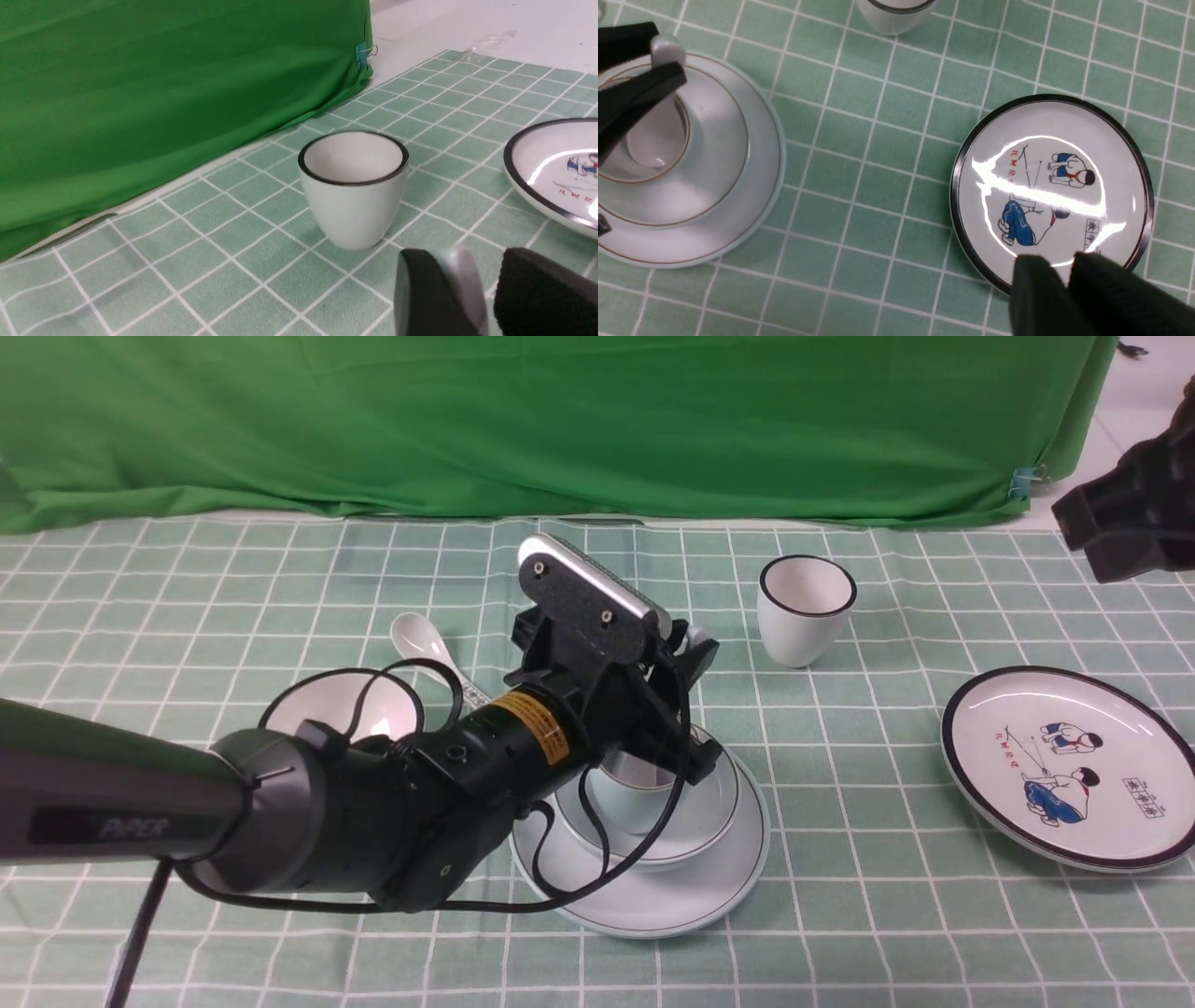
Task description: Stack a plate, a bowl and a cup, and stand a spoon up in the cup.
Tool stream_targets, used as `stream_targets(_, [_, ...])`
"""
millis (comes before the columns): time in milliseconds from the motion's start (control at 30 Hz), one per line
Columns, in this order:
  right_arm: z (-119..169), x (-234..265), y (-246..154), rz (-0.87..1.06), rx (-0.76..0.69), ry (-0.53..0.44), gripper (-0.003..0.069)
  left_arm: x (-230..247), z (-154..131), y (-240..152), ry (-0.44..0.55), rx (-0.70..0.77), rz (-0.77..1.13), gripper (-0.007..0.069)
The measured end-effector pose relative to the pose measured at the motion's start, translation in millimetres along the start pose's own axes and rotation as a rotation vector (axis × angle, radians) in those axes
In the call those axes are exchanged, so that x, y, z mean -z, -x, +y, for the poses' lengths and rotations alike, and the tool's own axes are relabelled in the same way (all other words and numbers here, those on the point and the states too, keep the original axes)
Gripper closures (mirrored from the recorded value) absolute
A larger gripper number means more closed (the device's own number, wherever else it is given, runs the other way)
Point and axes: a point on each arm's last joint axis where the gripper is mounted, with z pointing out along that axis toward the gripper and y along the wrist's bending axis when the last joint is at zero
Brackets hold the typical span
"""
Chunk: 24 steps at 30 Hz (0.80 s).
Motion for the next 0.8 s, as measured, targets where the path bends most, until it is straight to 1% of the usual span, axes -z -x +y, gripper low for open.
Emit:
stream_targets(33, [0,0,0,0.0,0.002,0.0,0.0515,0,0,0,0.0,0.0,0.004,0.0379])
stream_targets(67, [0,0,0,0.0,0.01,0.0,0.0516,2,0,0,-0.003,0.0,0.034,0.0335])
stream_targets(100, [0,2,-1,0.0,0.017,0.0,0.0519,4,1,0,-0.003,0.001,0.088,0.0308])
stream_targets(167, [-1,6,-3,-0.007,0.016,-0.001,0.0523,9,2,3,0.004,0.01,0.131,0.0293])
stream_targets(233, [-3,25,-9,-0.067,0.009,-0.003,0.0533,24,7,21,0.026,0.054,0.196,0.0277])
stream_targets(267, [-4,29,-10,-0.082,0.008,-0.003,0.0534,29,8,28,0.033,0.061,0.193,0.0278])
stream_targets(300, [-6,48,-15,-0.151,0.008,-0.008,0.0534,44,14,45,0.048,0.079,0.212,0.0286])
stream_targets(333, [-8,61,-20,-0.194,0.007,-0.013,0.0534,52,17,54,0.056,0.083,0.205,0.0291])
stream_targets(433, [-12,90,-36,-0.3,-0.003,-0.022,0.0534,77,25,76,0.074,0.103,0.224,0.0337])
stream_targets(467, [-13,100,-43,-0.342,-0.007,-0.023,0.0534,88,28,83,0.081,0.112,0.239,0.0368])
stream_targets(500, [-14,114,-58,-0.414,-0.011,-0.025,0.0534,104,31,89,0.09,0.13,0.273,0.0421])
stream_targets(533, [-15,120,-62,-0.436,-0.014,-0.026,0.0534,106,32,93,0.092,0.133,0.269,0.0429])
stream_targets(600, [-15,136,-97,-0.568,-0.018,-0.031,0.055,135,38,104,0.112,0.149,0.319,0.0548])
stream_targets(633, [-16,146,-117,-0.656,-0.021,-0.034,0.0564,146,40,107,0.123,0.155,0.339,0.0582])
stream_targets(700, [-15,152,-146,-0.765,-0.024,-0.037,0.0592,161,42,110,0.136,0.164,0.346,0.0606])
stream_targets(800, [-12,148,-189,-0.921,-0.025,-0.042,0.063,191,43,112,0.167,0.19,0.316,0.0618])
